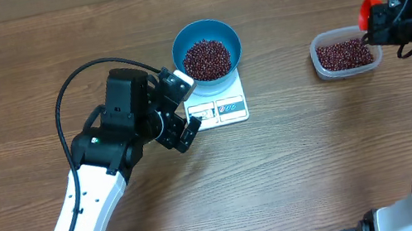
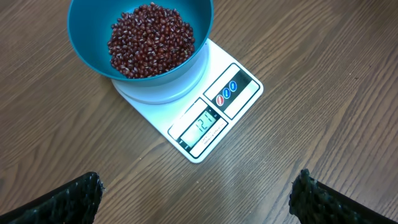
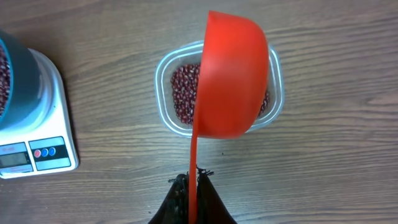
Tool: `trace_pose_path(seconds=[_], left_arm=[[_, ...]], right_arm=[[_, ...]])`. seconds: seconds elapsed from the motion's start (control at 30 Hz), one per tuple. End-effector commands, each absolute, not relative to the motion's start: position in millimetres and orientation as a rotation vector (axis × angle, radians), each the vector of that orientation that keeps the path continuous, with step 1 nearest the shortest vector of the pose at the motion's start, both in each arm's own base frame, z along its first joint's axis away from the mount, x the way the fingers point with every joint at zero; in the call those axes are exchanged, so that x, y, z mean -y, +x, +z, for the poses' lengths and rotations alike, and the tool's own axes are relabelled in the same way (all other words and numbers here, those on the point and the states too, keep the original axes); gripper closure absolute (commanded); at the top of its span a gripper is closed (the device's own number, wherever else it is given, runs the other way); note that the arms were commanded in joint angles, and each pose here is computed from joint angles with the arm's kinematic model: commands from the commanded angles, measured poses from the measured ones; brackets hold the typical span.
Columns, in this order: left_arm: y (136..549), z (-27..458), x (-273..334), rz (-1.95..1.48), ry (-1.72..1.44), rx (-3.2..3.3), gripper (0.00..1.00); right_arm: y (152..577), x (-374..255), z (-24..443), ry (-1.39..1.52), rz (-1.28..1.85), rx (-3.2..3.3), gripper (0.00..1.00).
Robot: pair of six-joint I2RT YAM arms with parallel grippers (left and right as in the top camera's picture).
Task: Scoop item into bowl and weigh 150g on scale
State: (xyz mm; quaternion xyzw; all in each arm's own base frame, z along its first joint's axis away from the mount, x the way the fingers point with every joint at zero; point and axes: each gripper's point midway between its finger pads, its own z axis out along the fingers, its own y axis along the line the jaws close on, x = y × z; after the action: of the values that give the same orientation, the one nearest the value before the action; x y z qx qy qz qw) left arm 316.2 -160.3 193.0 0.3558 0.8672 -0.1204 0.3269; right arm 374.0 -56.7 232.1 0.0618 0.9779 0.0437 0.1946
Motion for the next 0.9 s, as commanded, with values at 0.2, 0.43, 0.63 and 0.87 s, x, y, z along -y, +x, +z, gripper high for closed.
trace_pose_path(seconds=[0.2,0.43,0.63,0.87], left_arm=[[315.3,191.5,163.3,-0.329,0.932,-2.275,0.00],[315.3,191.5,163.3,-0.329,0.932,-2.275,0.01],[315.3,191.5,163.3,-0.329,0.932,-2.275,0.00],[315.3,191.5,163.3,-0.329,0.932,-2.275,0.00]], right_arm=[[377.4,61.9,218.1,0.179,0.103,-2.781,0.96],[382.0,62.7,203.3,0.137,0.107,-2.820,0.96],[382.4,62.8,181.2,0.109,0.123,-2.893,0.96],[383.0,62.6,169.5,0.055,0.130,-2.929,0.96]])
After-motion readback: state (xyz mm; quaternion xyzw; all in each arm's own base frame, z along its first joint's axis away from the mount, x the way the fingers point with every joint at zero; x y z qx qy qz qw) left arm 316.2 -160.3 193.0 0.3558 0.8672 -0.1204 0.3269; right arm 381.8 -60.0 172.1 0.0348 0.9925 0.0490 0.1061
